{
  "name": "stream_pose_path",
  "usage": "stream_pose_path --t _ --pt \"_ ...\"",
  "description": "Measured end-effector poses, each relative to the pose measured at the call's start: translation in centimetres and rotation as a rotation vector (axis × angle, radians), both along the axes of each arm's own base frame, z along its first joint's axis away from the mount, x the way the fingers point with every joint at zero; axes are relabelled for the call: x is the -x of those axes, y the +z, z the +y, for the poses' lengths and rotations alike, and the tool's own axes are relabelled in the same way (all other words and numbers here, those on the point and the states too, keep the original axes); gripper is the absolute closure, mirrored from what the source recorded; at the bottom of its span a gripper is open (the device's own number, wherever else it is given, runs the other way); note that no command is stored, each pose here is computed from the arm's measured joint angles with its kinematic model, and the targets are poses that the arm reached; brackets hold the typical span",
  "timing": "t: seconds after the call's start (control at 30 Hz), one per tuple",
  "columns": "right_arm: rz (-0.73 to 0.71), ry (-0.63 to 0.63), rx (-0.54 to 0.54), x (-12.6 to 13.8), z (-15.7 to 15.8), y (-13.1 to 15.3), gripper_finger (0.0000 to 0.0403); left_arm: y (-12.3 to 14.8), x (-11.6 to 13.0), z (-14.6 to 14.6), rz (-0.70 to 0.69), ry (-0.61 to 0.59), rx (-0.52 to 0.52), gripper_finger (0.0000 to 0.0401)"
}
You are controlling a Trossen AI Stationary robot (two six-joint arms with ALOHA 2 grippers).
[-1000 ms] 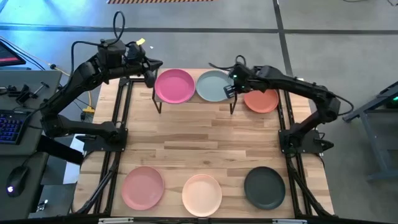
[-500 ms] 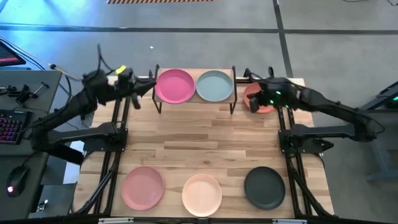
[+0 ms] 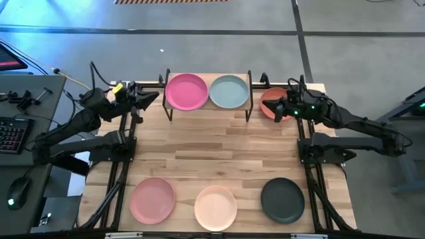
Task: Place and stack plates onto a shelf
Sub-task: Stack the orange plate on top of the gray plate on the shelf
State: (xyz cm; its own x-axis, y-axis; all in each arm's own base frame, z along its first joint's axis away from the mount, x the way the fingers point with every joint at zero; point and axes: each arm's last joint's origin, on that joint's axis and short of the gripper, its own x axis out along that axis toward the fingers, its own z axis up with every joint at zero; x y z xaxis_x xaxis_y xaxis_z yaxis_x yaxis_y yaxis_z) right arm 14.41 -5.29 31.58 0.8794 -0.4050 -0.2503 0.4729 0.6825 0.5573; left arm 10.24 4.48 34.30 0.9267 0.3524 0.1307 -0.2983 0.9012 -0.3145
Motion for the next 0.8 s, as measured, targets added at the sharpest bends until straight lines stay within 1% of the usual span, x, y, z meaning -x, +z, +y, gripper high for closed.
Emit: stream_pose_path --t 0.07,0.13,0.2,0.27,0.33,0.4,0.43,0.5,0.6,0.73,0.8 --pt "0.025 -0.143 -0.12 0.2 -0.5 -0.4 0.0403 0.0 0.0 0.0 -0.002 -0.001 0.007 0.0401" --pt "0.102 -0.314 -0.216 0.6 -1.1 -1.2 0.0403 0.0 0.0 0.0 -0.002 -0.001 0.008 0.0401" --pt "0.221 -0.414 -0.261 1.0 -1.7 -2.4 0.0402 0.0 0.0 0.0 -0.002 -0.001 0.008 0.0401" --pt "0.339 -0.491 -0.334 1.1 -2.3 -3.7 0.0396 0.0 0.0 0.0 -0.001 -0.001 0.008 0.0401" --pt "0.462 -0.582 -0.403 1.1 -2.8 -5.2 0.0382 0.0 0.0 0.0 -0.001 -0.001 0.008 0.0401" --pt "0.6 -0.697 -0.437 1.4 -3.3 -6.5 0.036 0.0 0.0 0.0 0.0 -0.001 0.008 0.0401" --pt "0.64 -0.761 -0.465 1.5 -3.6 -7.1 0.0347 0.0 0.0 0.0 0.001 -0.001 0.009 0.0401" --pt "0.676 -0.85 -0.537 1.5 -4.2 -7.9 0.0319 -0.1 0.0 0.0 0.006 -0.001 0.011 0.0401" --pt "0.708 -0.884 -0.613 1.0 -4.8 -8.9 0.0276 -0.1 0.0 0.0 0.012 0.001 0.008 0.0401" --pt "0.721 -0.978 -0.664 0.3 -5.5 -10.1 0.0229 -0.1 0.0 0.0 0.013 0.001 0.005 0.0401" --pt "0.718 -1.041 -0.675 0.1 -5.8 -10.5 0.0214 -0.1 0.0 0.0 0.014 0.001 0.005 0.0401"
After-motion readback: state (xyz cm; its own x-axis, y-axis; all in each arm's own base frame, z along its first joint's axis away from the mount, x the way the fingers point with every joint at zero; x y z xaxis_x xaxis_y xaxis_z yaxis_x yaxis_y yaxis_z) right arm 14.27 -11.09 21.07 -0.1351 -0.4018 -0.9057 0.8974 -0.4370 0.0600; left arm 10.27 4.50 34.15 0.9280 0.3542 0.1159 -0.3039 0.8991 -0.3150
